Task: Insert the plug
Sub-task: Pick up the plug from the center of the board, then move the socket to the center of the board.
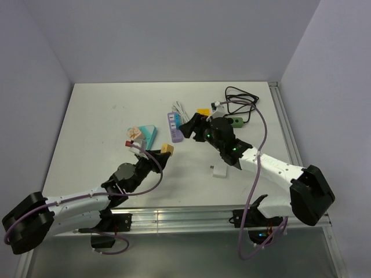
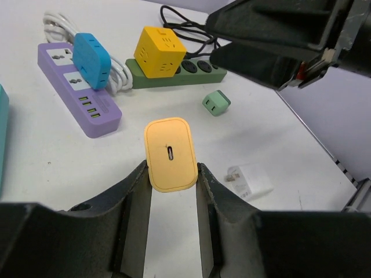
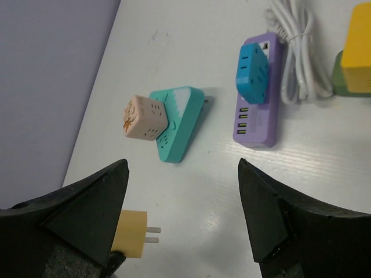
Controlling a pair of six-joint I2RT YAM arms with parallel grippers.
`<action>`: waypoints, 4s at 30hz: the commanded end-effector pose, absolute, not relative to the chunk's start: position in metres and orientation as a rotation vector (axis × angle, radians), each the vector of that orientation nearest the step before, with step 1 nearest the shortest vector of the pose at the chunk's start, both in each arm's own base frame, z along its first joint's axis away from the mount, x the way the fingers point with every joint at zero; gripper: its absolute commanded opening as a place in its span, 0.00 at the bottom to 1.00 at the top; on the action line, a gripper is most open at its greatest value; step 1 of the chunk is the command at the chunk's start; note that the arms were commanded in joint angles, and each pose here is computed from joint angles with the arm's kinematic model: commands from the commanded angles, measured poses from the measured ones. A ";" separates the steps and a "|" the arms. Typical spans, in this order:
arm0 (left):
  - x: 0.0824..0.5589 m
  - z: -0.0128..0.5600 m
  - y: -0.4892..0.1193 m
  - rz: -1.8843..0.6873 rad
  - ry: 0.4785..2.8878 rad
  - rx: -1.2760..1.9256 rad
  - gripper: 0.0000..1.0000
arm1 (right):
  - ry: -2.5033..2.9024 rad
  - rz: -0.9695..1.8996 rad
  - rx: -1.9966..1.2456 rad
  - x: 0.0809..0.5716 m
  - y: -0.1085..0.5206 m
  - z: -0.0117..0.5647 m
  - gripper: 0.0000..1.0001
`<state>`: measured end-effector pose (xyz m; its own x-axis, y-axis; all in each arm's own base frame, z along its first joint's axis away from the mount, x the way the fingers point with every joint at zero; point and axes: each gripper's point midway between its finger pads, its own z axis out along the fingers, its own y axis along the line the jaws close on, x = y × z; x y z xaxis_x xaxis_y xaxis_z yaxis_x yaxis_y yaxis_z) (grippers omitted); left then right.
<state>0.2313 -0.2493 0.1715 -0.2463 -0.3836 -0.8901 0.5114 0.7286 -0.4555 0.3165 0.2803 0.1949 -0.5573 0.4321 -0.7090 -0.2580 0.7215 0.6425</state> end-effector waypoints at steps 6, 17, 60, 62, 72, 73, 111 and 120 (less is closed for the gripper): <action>0.236 0.195 -0.257 -0.910 1.666 0.187 0.00 | 1.919 0.725 0.007 0.321 0.247 0.207 0.82; 0.251 0.207 -0.244 -0.862 1.710 0.070 0.00 | 2.003 0.637 -0.034 0.330 0.248 0.176 0.81; 0.262 0.218 -0.229 -0.764 1.692 0.023 0.00 | 2.273 -0.137 0.062 0.475 0.181 0.087 0.75; 0.262 0.216 -0.229 -0.765 1.695 0.024 0.00 | 2.288 -0.085 0.040 0.468 0.184 0.082 0.62; 0.264 0.207 -0.232 -0.762 1.725 0.016 0.00 | 2.304 0.088 -0.070 0.420 0.199 0.085 0.45; 0.263 0.209 -0.231 -0.767 1.714 0.011 0.00 | 2.305 0.092 -0.084 0.417 0.203 0.086 0.45; 0.253 0.217 -0.183 -0.693 1.691 -0.174 0.00 | 2.206 0.491 -0.404 0.294 0.319 0.160 0.88; 0.270 0.221 -0.189 -0.702 1.685 -0.109 0.00 | 2.206 0.633 -0.446 0.287 0.312 0.149 0.87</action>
<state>0.2649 -0.1886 0.1999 -0.2978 -0.4338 -0.8504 0.2459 0.8259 -0.5074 0.2932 0.2941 0.1449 -0.6498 -0.0993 -0.7536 -0.4231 0.8709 0.2501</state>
